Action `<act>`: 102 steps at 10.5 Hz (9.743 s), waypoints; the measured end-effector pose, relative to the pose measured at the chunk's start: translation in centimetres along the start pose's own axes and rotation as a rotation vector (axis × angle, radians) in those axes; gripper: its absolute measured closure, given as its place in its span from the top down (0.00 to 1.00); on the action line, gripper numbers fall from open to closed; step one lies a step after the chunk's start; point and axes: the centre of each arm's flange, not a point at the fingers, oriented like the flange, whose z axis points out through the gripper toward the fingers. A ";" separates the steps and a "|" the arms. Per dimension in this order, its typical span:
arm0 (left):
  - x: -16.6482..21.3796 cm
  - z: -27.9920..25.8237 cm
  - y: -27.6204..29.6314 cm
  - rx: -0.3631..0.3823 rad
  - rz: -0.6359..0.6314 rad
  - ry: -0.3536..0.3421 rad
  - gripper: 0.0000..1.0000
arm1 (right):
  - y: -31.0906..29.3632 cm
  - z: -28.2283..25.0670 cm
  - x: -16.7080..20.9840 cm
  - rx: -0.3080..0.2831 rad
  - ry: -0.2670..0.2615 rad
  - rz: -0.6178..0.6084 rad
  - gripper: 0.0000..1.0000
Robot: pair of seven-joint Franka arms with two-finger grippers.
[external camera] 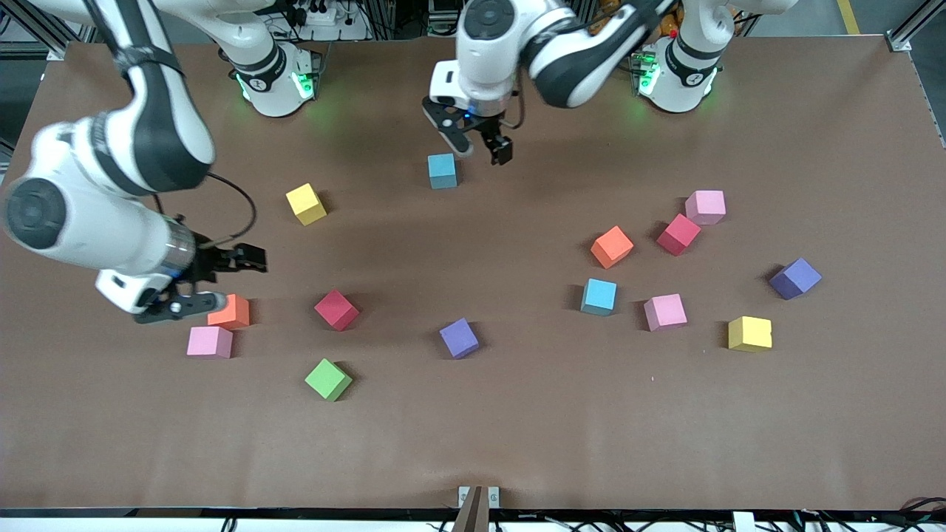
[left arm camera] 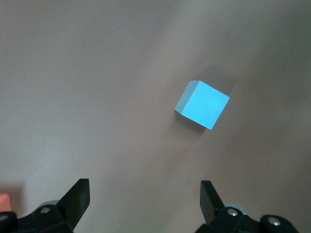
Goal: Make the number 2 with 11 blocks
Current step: 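Grasp the cyan cube with the left gripper while the right gripper grasps the red cube, then set the cyan cube down with the left gripper, open and lift away, then carry the red cube toward the cyan cube while the left gripper reaches orange, then lower the red cube beside cyan, open the right gripper while left grasps orange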
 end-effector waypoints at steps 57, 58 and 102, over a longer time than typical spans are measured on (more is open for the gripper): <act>-6.0 -9.5 -1.5 0.267 -0.137 -0.191 1.00 | -5.1 23.2 1.8 0.004 0.170 -0.459 0.59; -6.9 -10.1 -6.6 0.260 -0.233 -0.200 1.00 | -5.2 22.8 2.0 0.004 0.174 -0.458 0.59; -17.5 12.4 -29.5 0.069 -0.253 0.028 1.00 | -32.4 27.0 -32.1 -0.146 -0.034 -1.431 0.59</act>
